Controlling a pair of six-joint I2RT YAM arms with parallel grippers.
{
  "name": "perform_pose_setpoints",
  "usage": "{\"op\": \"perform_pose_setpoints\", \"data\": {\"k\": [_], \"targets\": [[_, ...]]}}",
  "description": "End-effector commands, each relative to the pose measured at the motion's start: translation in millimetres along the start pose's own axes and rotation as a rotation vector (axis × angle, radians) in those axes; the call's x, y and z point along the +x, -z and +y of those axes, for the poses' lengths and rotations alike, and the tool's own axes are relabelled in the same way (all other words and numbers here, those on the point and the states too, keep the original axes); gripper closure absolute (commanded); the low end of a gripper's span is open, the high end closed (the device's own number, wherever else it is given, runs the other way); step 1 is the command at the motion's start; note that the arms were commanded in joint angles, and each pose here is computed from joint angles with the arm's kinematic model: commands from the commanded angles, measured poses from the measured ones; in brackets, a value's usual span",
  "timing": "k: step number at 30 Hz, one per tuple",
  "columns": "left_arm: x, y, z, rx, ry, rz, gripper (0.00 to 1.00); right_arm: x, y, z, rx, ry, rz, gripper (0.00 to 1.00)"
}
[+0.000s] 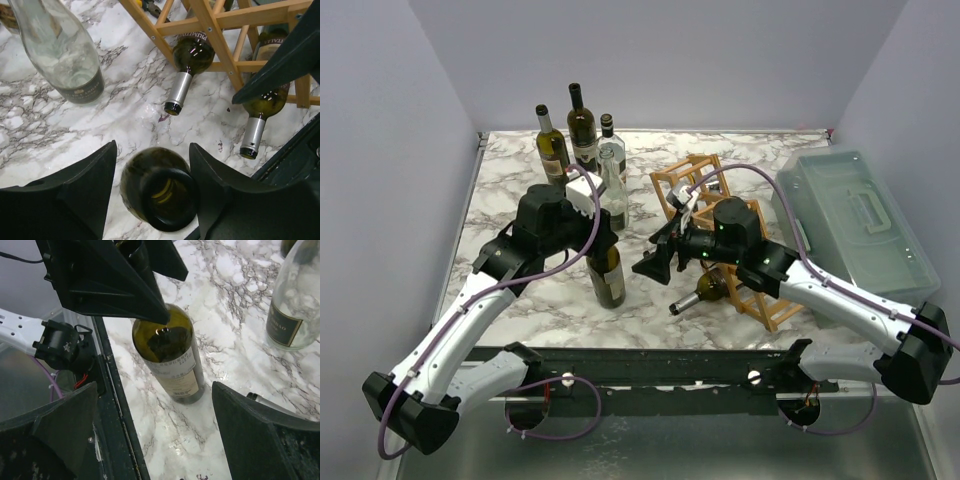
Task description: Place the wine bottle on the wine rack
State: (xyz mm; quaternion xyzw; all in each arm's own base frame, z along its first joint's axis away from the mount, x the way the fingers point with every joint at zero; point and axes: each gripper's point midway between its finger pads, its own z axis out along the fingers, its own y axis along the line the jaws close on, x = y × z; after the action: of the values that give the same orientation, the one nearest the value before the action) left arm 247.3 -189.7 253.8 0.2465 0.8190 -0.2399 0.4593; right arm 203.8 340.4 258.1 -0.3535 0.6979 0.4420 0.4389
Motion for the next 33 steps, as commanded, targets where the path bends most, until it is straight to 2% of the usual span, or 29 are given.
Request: {"op": "perform_pose_setpoints", "data": {"k": [1,3,5,10,11,16,22,25,28,33], "targets": [[-18.7,6.3,-16.4,0.079,-0.016,-0.066,0.35,-2.9,-3.5,1.7,0.011,0.03,-0.042,0.02],[-21.7,9.2,-20.4,0.096,-0.009,-0.076,0.27,-3.2,-1.9,3.8,0.007,0.027,-0.052,0.02],[-24.4,12.4,-23.0,0.105,-0.003,-0.086,0.25,-3.5,-1.8,5.6,0.003,0.023,-0.062,0.01],[-38.8,28.1,-28.5,0.111,0.006,-0.129,0.03,-1.2,-8.9,20.5,-0.041,0.036,-0.097,0.01],[-44.1,32.9,-29.8,0.11,0.005,-0.141,0.01,0.0,-11.8,22.8,-0.045,0.042,-0.101,0.01],[-71.3,54.8,-29.8,0.072,0.019,-0.208,0.01,3.1,-30.3,25.5,0.006,0.07,-0.115,0.01],[-114.6,91.1,36.7,-0.358,0.158,-0.339,0.01,3.0,-55.1,23.4,0.067,0.059,-0.145,0.04],[-128.6,106.4,57.8,-0.489,0.19,-0.426,0.01,-1.2,-67.2,24.9,0.103,0.08,-0.156,0.08],[-137.5,112.7,68.7,-0.553,0.186,-0.481,0.01,-5.8,-79.5,19.6,0.164,0.071,-0.135,0.15],[-133.7,107.5,80.4,-0.604,0.156,-0.511,0.01,-13.3,-83.9,7.2,0.261,0.064,-0.161,0.16]]}}
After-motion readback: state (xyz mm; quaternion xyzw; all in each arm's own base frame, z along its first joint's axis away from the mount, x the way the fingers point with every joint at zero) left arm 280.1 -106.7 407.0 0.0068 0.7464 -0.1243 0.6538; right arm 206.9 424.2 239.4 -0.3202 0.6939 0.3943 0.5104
